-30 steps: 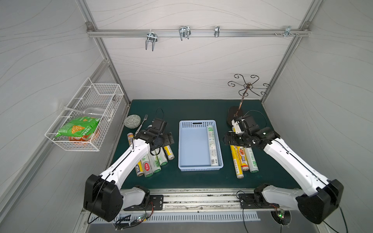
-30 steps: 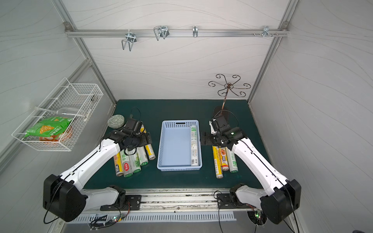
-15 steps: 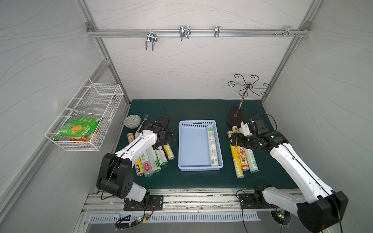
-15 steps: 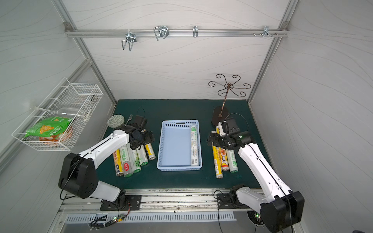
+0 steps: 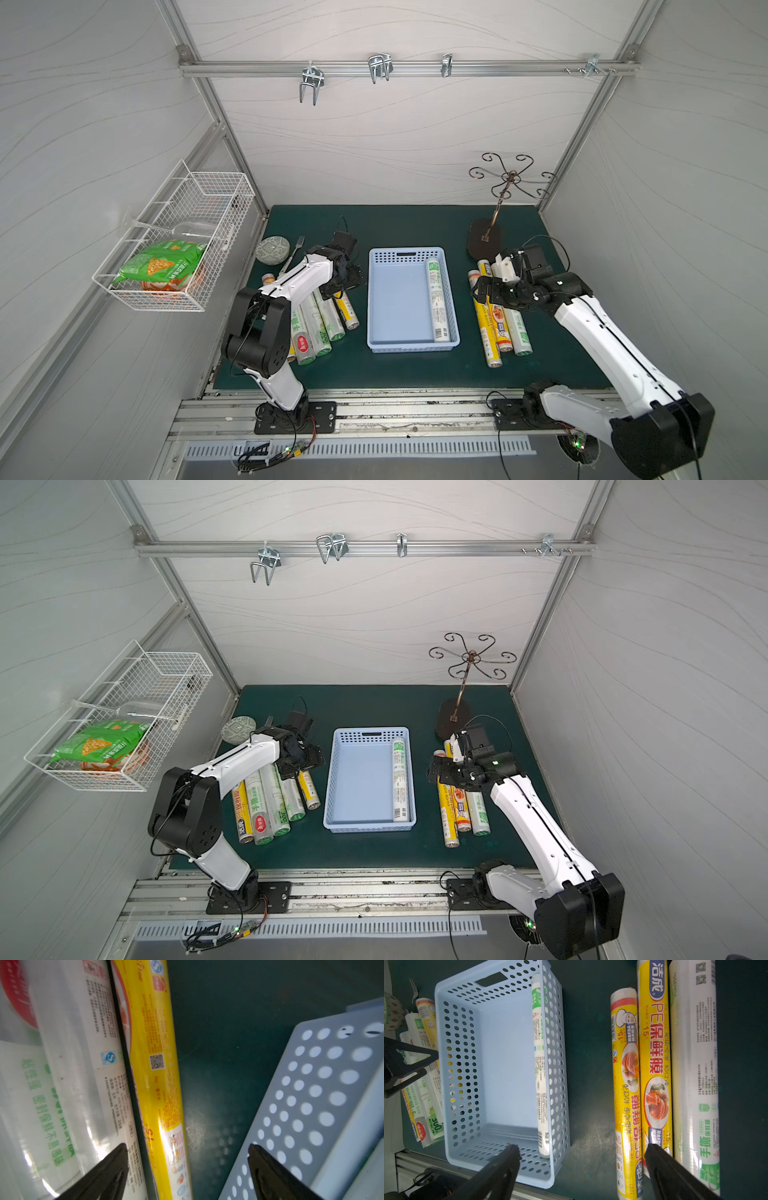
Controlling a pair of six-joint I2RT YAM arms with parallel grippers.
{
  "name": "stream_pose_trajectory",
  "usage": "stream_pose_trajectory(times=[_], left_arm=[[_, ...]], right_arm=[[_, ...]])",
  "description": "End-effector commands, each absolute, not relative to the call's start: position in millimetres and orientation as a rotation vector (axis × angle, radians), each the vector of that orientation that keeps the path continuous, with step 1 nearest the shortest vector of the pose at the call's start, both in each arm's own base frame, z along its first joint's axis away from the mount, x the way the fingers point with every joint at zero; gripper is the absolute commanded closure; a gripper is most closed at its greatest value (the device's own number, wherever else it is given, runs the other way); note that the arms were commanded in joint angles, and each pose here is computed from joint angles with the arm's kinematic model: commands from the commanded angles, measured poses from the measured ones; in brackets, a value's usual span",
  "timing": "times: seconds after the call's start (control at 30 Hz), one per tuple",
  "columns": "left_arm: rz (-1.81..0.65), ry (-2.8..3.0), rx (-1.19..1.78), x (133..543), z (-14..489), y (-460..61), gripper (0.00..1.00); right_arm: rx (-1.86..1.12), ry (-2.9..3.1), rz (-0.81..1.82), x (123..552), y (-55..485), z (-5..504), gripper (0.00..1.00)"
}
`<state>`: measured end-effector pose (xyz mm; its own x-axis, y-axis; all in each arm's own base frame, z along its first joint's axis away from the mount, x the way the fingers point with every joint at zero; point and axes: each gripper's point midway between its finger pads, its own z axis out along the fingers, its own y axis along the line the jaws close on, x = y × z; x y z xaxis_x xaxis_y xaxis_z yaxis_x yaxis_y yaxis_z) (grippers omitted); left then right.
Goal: Put the plastic wrap into the basket
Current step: Pick up the plastic wrap from the center of the board.
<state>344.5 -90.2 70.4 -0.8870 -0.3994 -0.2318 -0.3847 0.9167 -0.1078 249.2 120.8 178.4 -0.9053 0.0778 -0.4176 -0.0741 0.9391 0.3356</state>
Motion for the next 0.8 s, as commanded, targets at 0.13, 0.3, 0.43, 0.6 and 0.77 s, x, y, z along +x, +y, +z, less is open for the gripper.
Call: stream_pose_trajectory(times=[0.13,0.3,0.43,0.6,0.77], left_arm=[[-0.119,2.82,-0.594,365,65,-96,0.14],[-0.114,2.834,-0.595,370,56,-98,0.18],[-0.104,2.855,-0.582,372,48,-99,0.2],[-0.088,2.864,-0.582,375,42,-98,0.21],[-0.076,2.869,-0.57,380,39,-98,0.27]], right_arm=[[0.014,2.669,0.51,252,124,173,0.01],[0.021,2.691,0.527,252,127,167,0.01],[0.02,2.692,0.53,253,128,166,0.01],[0.024,2.717,0.529,253,129,161,0.01],[0.019,2.717,0.533,254,129,161,0.01]])
